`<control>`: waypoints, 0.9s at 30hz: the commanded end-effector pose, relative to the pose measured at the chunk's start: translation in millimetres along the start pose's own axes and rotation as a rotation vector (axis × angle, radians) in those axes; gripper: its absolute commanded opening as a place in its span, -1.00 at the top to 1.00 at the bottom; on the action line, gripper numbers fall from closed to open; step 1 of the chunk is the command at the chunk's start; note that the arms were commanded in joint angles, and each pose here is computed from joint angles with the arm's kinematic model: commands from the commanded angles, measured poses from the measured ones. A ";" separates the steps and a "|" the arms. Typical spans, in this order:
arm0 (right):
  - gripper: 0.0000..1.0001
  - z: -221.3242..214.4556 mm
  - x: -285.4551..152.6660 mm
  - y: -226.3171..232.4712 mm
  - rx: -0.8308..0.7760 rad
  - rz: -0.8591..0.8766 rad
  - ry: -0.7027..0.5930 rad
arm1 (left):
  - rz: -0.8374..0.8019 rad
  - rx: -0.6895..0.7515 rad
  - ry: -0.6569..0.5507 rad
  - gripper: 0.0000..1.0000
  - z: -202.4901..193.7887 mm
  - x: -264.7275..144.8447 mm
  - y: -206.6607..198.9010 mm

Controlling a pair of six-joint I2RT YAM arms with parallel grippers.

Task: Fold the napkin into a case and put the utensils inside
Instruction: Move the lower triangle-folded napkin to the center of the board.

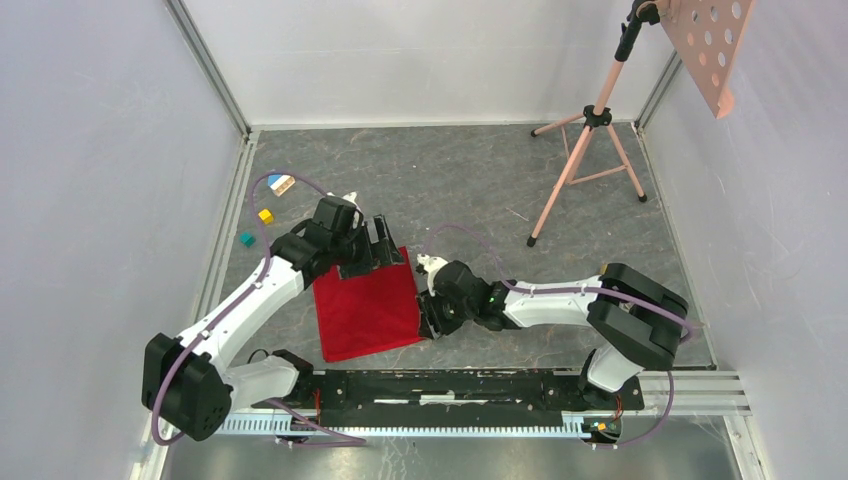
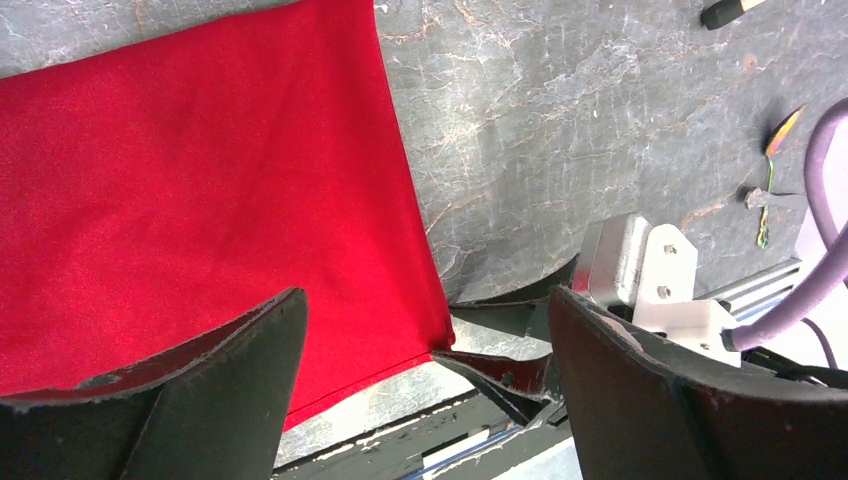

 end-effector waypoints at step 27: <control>1.00 -7.3 -39.8 -104.3 -0.049 0.031 0.100 | -0.234 -0.150 0.052 -0.83 27.1 67.5 -41.1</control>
Point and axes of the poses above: each gripper's point midway between its finger pads, its own x axis out along the fingers, its own y axis along the line the jaws close on, z = x × y, the point moved 2 cm from there along -x, back along the fingers, and after that the axes turned 14 degrees about x, right-handed, at the moved point
